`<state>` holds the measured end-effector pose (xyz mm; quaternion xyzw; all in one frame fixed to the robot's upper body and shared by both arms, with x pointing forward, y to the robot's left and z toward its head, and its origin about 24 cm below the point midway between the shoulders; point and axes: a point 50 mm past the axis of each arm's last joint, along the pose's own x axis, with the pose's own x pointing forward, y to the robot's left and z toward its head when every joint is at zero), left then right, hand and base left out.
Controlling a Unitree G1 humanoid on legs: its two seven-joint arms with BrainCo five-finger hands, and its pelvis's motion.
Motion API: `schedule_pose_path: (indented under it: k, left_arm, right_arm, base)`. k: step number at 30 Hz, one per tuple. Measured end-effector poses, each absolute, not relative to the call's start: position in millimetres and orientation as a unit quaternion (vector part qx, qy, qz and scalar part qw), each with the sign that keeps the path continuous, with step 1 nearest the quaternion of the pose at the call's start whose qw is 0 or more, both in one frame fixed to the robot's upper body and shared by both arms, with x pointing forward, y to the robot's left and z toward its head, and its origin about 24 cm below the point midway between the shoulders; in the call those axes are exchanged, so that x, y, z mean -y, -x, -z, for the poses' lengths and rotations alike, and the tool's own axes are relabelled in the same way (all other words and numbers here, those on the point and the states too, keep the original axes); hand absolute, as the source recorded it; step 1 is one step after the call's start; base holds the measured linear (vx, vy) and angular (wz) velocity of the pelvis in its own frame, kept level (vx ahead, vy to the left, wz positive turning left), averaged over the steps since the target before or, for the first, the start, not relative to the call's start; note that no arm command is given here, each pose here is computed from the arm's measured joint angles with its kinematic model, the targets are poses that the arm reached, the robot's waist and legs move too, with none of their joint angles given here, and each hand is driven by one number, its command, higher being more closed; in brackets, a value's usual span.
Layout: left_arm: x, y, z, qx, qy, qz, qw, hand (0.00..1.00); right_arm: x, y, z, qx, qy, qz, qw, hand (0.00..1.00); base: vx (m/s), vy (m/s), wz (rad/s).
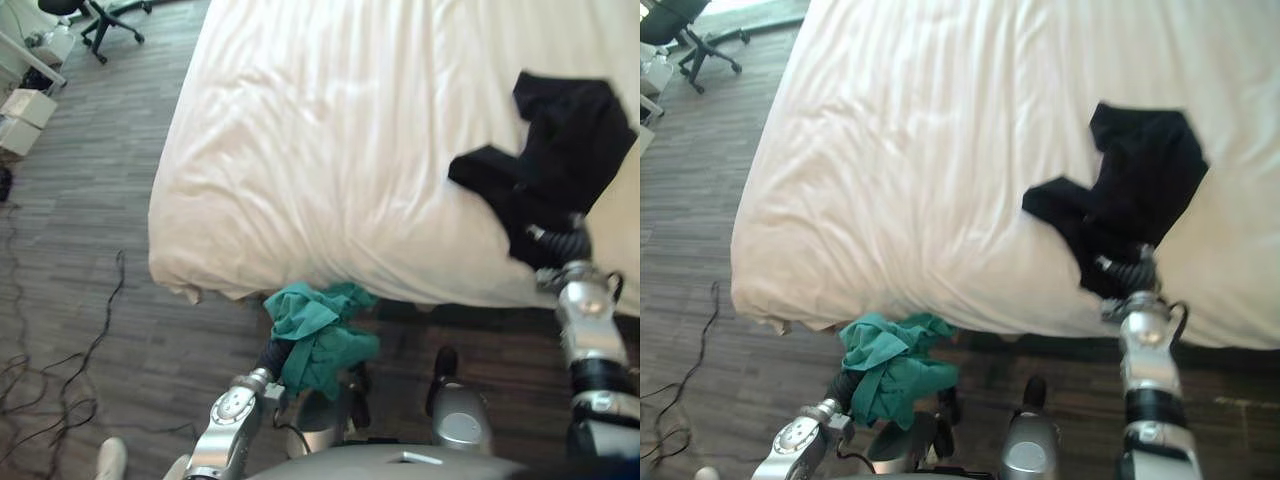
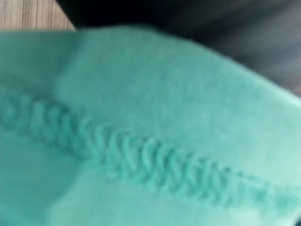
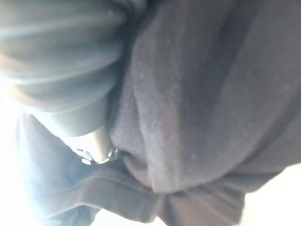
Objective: Tidy the bed and pick cloth on bed and put in laundry
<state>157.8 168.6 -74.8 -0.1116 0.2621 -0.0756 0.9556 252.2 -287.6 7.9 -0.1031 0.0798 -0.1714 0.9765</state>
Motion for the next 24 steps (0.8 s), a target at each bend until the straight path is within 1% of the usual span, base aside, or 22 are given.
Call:
schedule_pose_path:
  k: [4,7,13,16,20,24]
  left_arm:
    - [-168.1,-148.9,83.3,-0.264,0.165,0.025,0.95,1.0]
    - [-168.6,-144.7,89.5,-0.271,0.168,0.014,0.948,1.0]
    - [-170.3,-124.2,111.7,-0.327,0.165,-0.04,0.93,1.0]
    - [-172.3,-120.7,113.6,-0.325,0.176,-0.056,0.928,1.0]
    - [-174.3,-122.8,111.7,-0.311,0.171,-0.08,0.931,1.0]
    - [-174.2,-139.5,105.4,-0.284,0.169,-0.083,0.94,1.0]
  right_arm:
    - [253.9,-210.4,42.0,-0.152,0.03,0.131,0.979,1.0]
    - [237.5,-195.2,60.2,-0.183,-0.022,0.113,0.976,1.0]
    - [227.4,-174.5,82.5,-0.23,-0.061,0.088,0.967,1.0]
    - [222.6,-164.9,88.4,-0.242,-0.069,0.082,0.964,1.0]
    - [207.2,-147.6,98.0,-0.262,-0.092,0.079,0.957,1.0]
    - [199.4,-131.7,102.0,-0.273,-0.12,0.089,0.95,1.0]
  base:
    - [0.13,-0.044,-0.02]
    - [0.1,-0.018,0.05]
    - [0.02,-0.011,0.13]
    - [-0.03,-0.004,0.32]
    - [-0.02,0.001,0.6]
    - [0.04,0.005,1.6]
